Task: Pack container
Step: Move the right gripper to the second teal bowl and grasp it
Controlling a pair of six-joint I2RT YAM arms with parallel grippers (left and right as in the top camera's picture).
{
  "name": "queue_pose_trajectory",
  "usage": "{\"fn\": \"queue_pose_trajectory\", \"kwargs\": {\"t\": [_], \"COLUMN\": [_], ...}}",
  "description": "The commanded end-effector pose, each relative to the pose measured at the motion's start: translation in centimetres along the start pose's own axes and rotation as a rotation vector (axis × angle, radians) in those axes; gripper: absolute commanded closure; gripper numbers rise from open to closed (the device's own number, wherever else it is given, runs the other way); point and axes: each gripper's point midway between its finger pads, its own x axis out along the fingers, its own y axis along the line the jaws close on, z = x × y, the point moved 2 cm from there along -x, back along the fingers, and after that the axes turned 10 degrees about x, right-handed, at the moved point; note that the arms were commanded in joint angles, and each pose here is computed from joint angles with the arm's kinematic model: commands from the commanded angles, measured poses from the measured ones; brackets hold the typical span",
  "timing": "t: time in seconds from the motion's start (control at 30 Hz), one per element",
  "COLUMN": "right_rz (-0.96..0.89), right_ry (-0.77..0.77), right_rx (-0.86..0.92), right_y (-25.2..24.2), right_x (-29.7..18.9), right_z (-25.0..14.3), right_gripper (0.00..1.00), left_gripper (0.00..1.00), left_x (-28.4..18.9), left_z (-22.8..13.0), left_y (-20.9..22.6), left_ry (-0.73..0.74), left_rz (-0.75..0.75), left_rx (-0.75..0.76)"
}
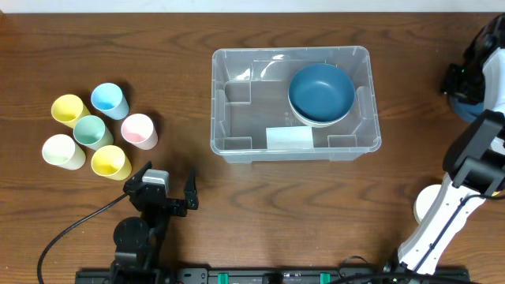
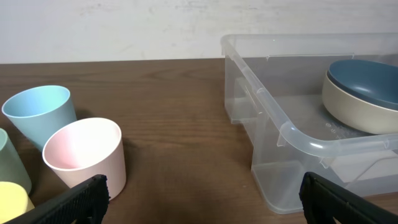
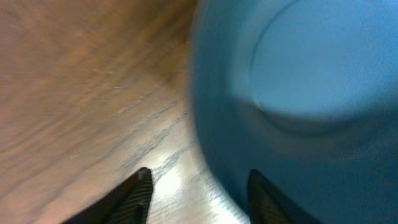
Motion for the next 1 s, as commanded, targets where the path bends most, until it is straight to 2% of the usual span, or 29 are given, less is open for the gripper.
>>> {"fn": "queue_pose_trajectory", "kwargs": {"t": [0.0, 0.43, 0.7, 0.83, 0.97], "right_rz": [0.001, 0.007, 0.050, 0.091, 0.156], "right_ry": [0.031, 0.049, 0.023, -0.075, -0.212], "right_rx": [-0.008, -0.004, -0.054, -0.113, -0.179], "right_y": [0.1, 0.7, 4.9, 7.8, 11.1], "right_x": [1.5, 1.5, -1.6, -6.1, -12.8], "right_z": [-0.4, -1.0, -2.0, -1.9, -2.3], "right_gripper": [0.59, 0.98, 0.99, 0.99, 0.99], "left_gripper": [0.02, 0.02, 0.02, 0.02, 0.02], "left_x": [0.1, 0.1, 0.1, 0.1, 0.1], "left_z": [-1.3, -1.3, -1.3, -1.3, -1.3], "left_y": [-0.3, -0.3, -0.3, -0.3, -0.3], "left_ry": [0.041, 0.041, 0.041, 0.041, 0.041], "left_rz": [-0.015, -0.015, -0.015, -0.015, -0.015], "left_rx": [-0.002, -0.002, -0.002, -0.002, -0.002]}}
